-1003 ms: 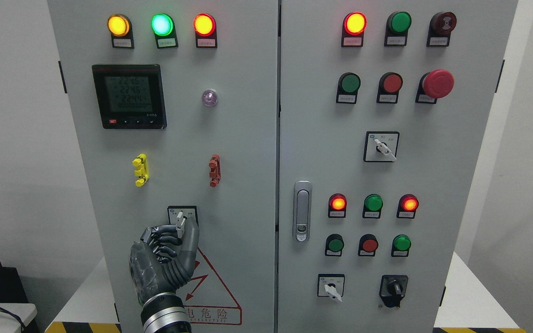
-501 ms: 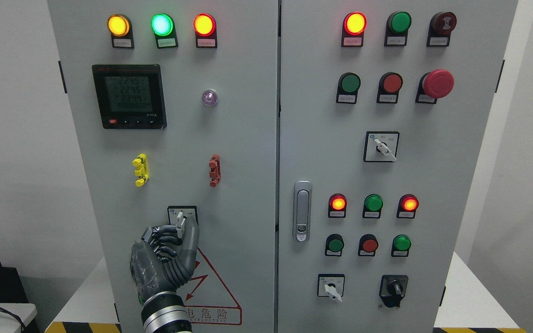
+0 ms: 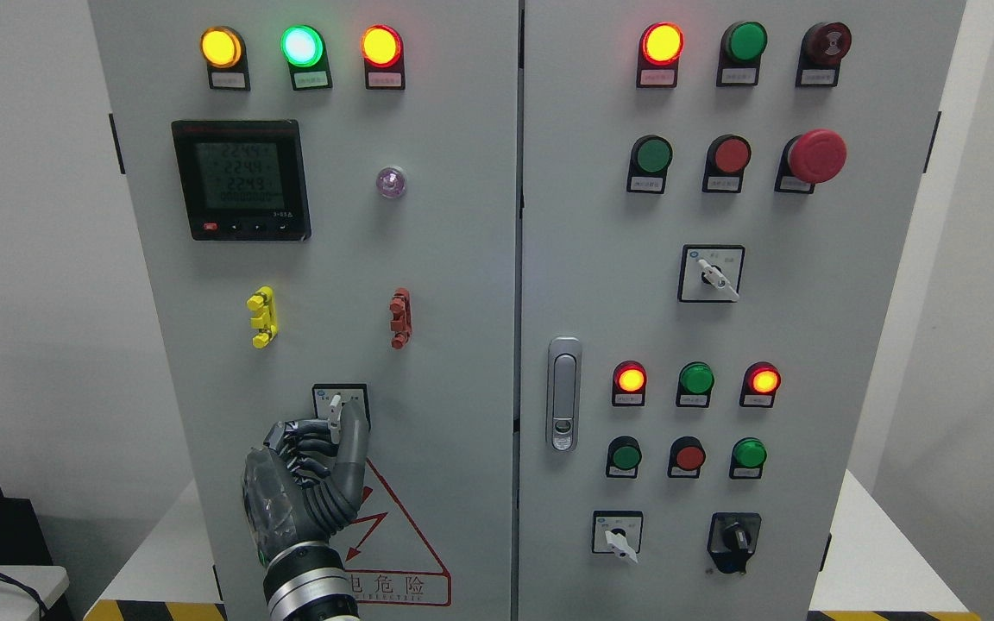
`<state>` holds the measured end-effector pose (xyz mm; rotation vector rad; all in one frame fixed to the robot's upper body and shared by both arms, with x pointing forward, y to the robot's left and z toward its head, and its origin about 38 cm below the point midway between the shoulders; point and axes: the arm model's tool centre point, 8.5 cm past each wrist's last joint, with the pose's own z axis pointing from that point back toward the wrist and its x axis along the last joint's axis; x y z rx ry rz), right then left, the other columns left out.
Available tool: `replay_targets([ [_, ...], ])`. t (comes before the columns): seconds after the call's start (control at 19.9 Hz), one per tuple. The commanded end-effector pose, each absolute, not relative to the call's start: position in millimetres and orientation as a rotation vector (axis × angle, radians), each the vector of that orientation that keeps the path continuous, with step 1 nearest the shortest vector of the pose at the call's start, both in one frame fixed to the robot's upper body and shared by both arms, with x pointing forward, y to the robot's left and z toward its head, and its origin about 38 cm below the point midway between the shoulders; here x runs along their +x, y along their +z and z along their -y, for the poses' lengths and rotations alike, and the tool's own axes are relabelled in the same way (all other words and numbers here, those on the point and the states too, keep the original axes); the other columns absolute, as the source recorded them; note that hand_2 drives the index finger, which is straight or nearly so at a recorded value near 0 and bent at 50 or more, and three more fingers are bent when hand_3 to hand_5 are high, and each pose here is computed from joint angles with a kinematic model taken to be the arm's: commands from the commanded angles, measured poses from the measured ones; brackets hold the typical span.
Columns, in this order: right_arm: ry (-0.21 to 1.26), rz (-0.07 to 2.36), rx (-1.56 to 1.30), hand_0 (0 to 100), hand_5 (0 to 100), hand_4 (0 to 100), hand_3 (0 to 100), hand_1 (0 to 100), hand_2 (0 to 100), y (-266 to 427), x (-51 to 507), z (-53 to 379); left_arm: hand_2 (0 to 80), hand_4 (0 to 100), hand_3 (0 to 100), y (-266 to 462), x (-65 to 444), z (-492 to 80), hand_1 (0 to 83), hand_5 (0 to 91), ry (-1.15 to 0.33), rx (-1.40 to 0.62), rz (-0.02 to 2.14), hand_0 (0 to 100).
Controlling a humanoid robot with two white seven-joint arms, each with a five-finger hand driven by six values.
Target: Turn on light switch 1
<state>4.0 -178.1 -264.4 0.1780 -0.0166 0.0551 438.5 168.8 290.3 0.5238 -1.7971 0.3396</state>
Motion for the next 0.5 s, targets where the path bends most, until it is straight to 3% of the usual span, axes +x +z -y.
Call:
replay_targets([
  [0.0,0.038,0.018,0.179,12,0,0,0,39,0,-264.4,4.3,178.0,55.6,85,77,291.1,438.5,-168.6,44.6,77.9,0.34,0.525,1.798,19],
  [0.45,0.038,0.018,0.179,12,0,0,0,39,0,-264.4,4.3,178.0,55.5,85,77,291.3,439.0,-169.9,44.3,78.0,0.336,0.539,1.787,20],
])
